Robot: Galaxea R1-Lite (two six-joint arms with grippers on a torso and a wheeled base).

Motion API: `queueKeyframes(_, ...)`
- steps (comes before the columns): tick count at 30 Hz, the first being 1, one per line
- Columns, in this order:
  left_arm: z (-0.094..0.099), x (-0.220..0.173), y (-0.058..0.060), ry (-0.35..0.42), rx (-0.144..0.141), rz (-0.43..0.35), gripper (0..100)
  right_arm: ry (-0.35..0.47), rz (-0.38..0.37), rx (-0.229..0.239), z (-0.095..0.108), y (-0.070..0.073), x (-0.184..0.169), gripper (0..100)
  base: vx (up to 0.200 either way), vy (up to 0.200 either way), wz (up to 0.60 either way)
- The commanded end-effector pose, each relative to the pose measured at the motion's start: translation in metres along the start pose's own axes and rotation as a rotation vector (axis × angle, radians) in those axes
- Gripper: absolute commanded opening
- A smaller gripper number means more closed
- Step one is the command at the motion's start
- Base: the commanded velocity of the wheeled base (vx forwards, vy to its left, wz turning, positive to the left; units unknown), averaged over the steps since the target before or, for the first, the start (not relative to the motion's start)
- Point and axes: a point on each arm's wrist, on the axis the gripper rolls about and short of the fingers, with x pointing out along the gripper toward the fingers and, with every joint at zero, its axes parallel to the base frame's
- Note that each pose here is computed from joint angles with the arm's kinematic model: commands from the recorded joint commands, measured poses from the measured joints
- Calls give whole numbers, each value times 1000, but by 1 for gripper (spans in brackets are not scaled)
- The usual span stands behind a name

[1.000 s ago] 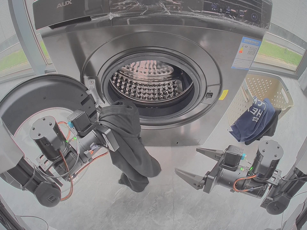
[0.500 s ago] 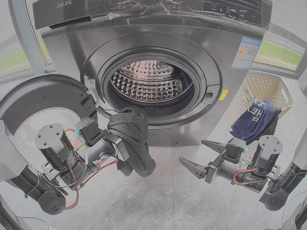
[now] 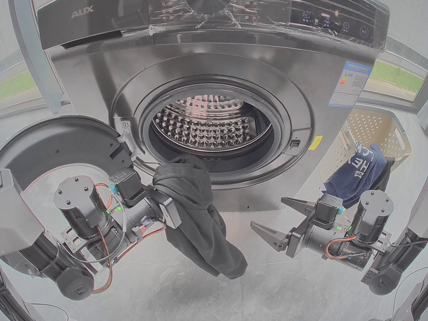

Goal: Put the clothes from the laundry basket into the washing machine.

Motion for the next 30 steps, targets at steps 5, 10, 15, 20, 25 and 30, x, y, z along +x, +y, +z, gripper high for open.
queueKeyframes(5, -6, 1, -1, 19, 1, -3, 0, -1, 6, 0, 0, 2, 0, 100, 200, 0, 0)
queueKeyframes(10, -9, 3, -1, 32, 20, -6, 0, 1, 9, 0, 0, 2, 0, 100, 200, 0, 0)
queueKeyframes(15, -17, 5, -10, 57, 20, -34, 0, -2, 26, -3, 1, 7, -1, 100, 160, 0, 0)
queueKeyframes(20, -22, 6, -15, 71, 19, -48, 0, 12, 52, -4, -2, 14, -4, 100, 0, 0, 0)
queueKeyframes(25, -30, 12, -19, 88, 10, -62, 0, 14, 74, -6, -1, 20, -8, 100, 0, 0, 0)
queueKeyframes(30, -56, 54, -15, 83, 67, -14, 0, 18, 81, -3, -2, 22, -8, 100, 0, 0, 0)
